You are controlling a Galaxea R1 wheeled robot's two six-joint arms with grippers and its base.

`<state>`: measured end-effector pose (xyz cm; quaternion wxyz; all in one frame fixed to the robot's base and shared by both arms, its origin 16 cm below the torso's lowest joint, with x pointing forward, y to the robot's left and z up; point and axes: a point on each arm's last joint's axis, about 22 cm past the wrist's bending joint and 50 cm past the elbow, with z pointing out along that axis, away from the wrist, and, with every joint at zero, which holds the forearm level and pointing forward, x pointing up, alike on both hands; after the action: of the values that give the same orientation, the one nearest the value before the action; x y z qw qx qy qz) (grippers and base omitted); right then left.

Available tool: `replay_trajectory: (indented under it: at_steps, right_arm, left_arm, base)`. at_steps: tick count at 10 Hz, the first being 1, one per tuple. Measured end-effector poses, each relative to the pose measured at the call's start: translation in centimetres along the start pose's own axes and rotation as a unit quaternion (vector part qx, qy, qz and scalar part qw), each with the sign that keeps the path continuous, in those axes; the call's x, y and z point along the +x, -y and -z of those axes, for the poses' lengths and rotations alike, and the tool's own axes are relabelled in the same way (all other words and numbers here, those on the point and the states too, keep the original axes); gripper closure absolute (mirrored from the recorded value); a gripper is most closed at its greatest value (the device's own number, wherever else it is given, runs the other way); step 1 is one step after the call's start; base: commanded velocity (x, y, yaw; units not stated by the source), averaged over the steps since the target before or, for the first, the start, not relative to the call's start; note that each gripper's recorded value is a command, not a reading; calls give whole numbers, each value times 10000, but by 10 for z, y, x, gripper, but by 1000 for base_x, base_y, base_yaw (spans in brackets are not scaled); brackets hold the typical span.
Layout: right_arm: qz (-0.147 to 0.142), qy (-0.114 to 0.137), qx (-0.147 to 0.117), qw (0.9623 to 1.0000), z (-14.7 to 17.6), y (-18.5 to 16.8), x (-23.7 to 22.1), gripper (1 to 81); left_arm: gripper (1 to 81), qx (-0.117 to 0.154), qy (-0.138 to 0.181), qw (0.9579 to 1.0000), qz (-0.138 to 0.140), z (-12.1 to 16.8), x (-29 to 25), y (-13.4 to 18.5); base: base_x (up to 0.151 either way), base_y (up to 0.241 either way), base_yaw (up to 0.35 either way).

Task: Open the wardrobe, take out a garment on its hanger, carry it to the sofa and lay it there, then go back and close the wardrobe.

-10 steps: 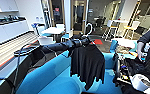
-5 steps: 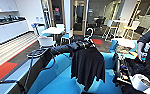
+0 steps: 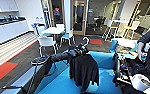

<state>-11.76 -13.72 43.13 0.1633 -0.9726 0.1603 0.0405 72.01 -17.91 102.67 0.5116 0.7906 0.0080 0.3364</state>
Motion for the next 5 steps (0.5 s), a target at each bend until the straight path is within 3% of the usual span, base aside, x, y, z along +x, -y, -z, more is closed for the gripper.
replay_trajectory:
  at_steps: [2, 5]
  right_arm:
    - [60, 21, 12, 10000, -1, 2, 0, 10]
    - [340, 121, 26, 9993, -2, 4, 8, 10]
  left_arm:
    - [811, 406, -173, 9989, -148, 12, 9, 48]
    - [811, 998, -542, 9935, -94, 73, 46, 127]
  base:
    - [0, 0, 0]
    - [0, 0, 0]
